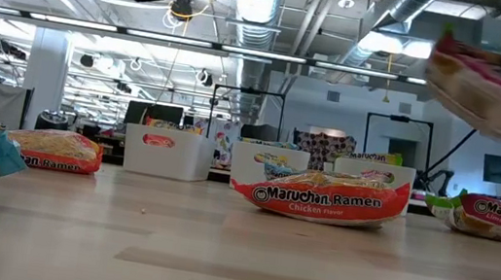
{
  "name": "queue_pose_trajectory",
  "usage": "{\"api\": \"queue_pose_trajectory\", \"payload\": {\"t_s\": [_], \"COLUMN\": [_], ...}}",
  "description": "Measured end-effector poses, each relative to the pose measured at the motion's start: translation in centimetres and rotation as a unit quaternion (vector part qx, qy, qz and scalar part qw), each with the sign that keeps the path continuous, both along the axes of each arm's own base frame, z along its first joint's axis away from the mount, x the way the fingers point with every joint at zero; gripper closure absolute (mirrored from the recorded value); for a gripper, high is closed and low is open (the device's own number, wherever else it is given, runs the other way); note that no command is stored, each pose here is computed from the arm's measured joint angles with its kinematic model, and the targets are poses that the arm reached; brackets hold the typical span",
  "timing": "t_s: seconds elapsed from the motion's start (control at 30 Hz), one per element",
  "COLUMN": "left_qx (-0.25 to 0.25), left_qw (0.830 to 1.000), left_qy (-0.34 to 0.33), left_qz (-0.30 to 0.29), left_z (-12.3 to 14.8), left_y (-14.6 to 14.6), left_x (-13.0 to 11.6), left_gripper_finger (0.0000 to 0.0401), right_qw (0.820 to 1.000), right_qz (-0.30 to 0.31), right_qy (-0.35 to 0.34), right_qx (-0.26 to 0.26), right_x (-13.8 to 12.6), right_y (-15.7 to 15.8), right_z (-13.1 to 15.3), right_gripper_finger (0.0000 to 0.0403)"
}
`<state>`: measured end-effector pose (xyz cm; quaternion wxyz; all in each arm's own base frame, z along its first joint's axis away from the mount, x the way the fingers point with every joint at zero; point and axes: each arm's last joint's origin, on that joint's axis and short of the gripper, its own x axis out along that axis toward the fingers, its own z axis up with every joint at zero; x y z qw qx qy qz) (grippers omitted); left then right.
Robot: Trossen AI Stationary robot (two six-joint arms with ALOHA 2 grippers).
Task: Sort Maruchan noodles
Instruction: Put the green noodle pack into the right white bin
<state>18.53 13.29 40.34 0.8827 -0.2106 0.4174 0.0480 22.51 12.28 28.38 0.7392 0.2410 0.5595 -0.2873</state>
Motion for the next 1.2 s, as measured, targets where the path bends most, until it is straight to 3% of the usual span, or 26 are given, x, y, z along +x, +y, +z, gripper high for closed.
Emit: {"api": "queue_pose_trajectory", "payload": {"t_s": [0.33, 0.63, 1.03, 1.2], "left_qx": [0.005, 0.027, 0.108, 0.140], "left_qw": [1.000, 0.999, 0.994, 0.990], "left_qy": [0.004, 0.001, -0.003, -0.013], "left_qz": [0.003, -0.018, 0.011, 0.029], "left_z": [0.0, 0.0, 0.4, 0.7], "left_y": [0.0, 0.1, 0.9, 1.3], "left_x": [0.0, 0.0, 0.5, 0.8], "left_gripper_finger": [0.0301, 0.0301, 0.0301, 0.0301], "right_qw": [0.993, 0.977, 0.955, 0.931], "right_qz": [0.044, 0.054, 0.060, 0.083], "right_qy": [-0.017, 0.030, 0.082, 0.139], "right_qx": [-0.106, -0.205, -0.278, -0.326], "right_x": [3.0, 4.0, 4.0, 4.3], "right_y": [-6.7, -14.9, -23.6, -25.3], "right_z": [2.9, 3.8, 3.6, 3.1], "right_gripper_finger": [0.0396, 0.0396, 0.0396, 0.0396]}}
